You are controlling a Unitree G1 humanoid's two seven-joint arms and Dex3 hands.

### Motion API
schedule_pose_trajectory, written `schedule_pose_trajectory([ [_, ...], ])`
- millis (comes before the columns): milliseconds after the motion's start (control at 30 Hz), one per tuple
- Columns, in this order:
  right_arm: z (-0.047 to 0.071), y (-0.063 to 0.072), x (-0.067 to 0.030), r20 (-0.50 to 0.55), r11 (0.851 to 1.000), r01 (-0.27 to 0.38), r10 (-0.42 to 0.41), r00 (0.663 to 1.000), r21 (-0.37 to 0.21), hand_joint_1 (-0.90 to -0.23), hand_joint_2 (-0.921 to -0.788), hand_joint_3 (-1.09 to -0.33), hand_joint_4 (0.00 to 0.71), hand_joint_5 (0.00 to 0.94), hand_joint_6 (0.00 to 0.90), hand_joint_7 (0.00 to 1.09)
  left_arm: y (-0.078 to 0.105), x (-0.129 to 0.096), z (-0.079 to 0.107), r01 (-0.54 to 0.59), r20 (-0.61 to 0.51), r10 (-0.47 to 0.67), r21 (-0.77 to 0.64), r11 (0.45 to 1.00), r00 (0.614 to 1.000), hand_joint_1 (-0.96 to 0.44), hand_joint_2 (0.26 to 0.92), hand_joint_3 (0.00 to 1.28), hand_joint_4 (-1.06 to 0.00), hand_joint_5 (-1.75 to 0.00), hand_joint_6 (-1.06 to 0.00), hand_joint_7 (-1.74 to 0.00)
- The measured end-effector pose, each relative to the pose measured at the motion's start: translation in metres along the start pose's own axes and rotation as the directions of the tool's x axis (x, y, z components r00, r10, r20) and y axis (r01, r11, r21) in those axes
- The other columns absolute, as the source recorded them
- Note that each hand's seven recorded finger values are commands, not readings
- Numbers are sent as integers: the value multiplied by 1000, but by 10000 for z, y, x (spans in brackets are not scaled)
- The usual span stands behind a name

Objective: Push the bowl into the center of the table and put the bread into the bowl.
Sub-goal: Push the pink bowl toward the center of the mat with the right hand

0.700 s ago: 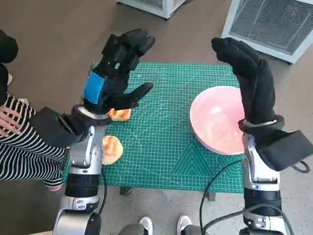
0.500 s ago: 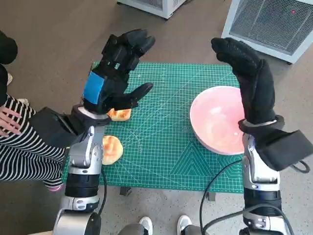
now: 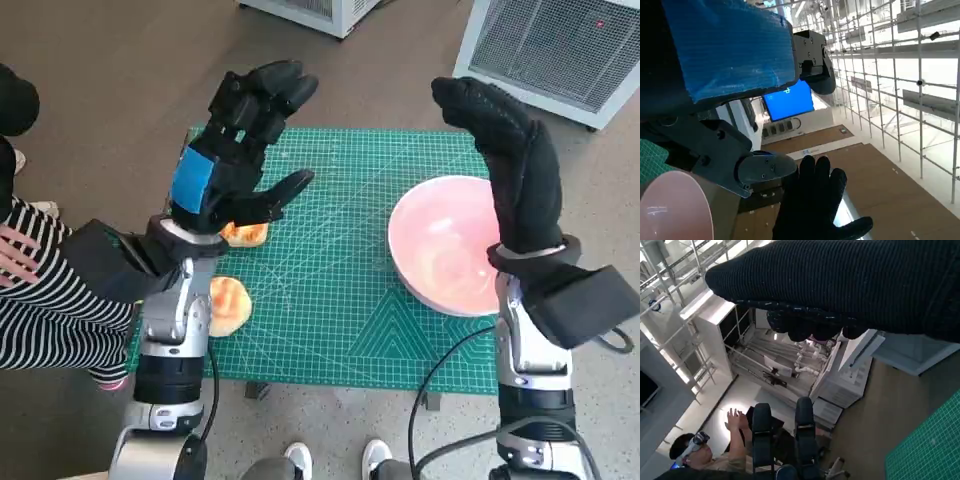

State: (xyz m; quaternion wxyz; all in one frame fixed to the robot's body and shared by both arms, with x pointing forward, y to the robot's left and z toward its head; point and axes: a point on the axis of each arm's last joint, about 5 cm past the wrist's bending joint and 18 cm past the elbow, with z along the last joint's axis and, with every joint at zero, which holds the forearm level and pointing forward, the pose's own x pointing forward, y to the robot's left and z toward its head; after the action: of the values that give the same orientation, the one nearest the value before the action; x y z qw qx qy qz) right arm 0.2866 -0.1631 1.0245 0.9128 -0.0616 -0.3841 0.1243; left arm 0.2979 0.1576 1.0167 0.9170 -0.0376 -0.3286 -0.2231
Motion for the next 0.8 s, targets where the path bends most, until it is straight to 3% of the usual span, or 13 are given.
schedule_pose_trajectory([
  [800, -29, -1, -11, -17, 1000, 2, -2, 1000, 3, -760, -921, -778, 148, 1, -1, 548, 6, -14, -26, -2, 0, 2, 8, 1000, 1000, -171, 748, 461, -2, -504, 1, -812],
])
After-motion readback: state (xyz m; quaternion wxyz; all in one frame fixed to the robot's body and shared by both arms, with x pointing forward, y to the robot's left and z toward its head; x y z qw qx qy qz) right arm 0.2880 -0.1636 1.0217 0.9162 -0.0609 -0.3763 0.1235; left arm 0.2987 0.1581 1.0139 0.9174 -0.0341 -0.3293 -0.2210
